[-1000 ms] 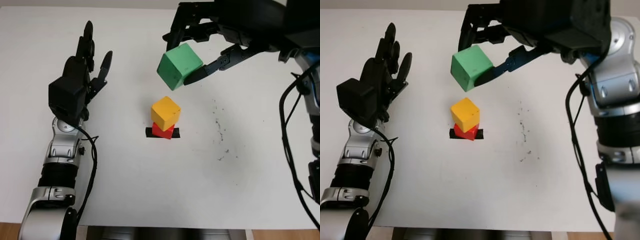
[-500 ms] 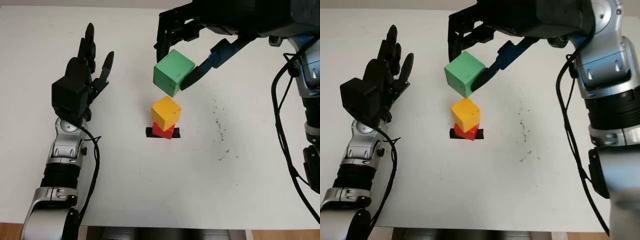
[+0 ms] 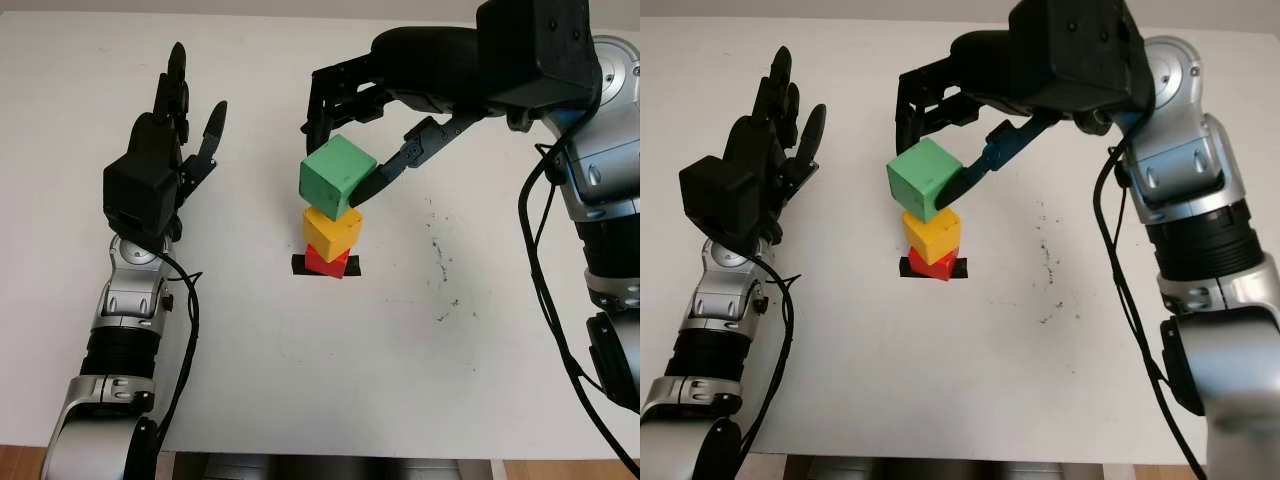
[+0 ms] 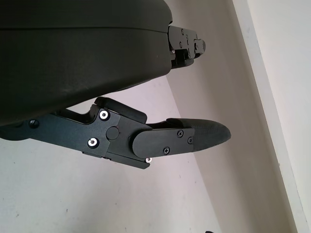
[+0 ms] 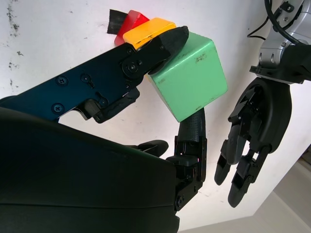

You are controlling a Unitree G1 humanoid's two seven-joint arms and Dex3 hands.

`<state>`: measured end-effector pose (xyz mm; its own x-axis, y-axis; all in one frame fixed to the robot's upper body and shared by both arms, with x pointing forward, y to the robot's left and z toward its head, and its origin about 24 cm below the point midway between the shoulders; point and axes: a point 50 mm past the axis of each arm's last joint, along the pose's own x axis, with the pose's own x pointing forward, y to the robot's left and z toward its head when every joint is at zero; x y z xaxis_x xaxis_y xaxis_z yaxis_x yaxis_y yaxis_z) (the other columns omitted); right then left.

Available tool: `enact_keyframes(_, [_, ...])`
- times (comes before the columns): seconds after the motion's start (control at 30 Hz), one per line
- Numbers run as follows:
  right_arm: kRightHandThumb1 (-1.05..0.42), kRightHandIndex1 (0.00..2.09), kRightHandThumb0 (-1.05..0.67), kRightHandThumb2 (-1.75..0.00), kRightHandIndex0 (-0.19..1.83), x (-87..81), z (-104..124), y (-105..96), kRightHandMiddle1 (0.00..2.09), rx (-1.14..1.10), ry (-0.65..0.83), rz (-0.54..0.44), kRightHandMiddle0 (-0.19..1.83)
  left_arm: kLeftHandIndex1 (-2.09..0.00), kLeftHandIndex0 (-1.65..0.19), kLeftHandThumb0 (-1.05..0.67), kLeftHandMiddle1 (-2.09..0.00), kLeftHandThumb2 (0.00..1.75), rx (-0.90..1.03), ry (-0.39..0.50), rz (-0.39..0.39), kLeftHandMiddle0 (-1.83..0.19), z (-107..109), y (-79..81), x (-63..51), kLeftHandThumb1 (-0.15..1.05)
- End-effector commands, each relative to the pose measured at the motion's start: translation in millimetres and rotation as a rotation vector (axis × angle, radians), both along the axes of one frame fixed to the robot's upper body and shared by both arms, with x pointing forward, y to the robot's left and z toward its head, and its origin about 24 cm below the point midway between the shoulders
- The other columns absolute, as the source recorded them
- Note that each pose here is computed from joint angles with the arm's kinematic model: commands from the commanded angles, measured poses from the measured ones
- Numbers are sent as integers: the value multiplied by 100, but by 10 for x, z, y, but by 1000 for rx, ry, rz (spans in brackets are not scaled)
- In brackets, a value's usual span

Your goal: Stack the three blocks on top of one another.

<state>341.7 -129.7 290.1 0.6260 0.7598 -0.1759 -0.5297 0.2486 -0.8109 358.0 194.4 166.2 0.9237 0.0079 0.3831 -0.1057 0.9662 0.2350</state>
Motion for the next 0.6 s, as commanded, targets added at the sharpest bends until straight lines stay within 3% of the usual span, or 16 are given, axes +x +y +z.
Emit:
enact_keyframes(0.0, [-93,6,-50,-6,40,-20,14,-30,156,24,-22,7,42,-6,3,-67,-5,45,2,-2,4,4,-11,24,-24,105])
enact_keyframes(0.57, [-93,5,-51,-5,39,-24,-63,-55,162,39,15,-21,41,-5,3,-67,-5,45,12,-5,-3,5,8,11,-19,105])
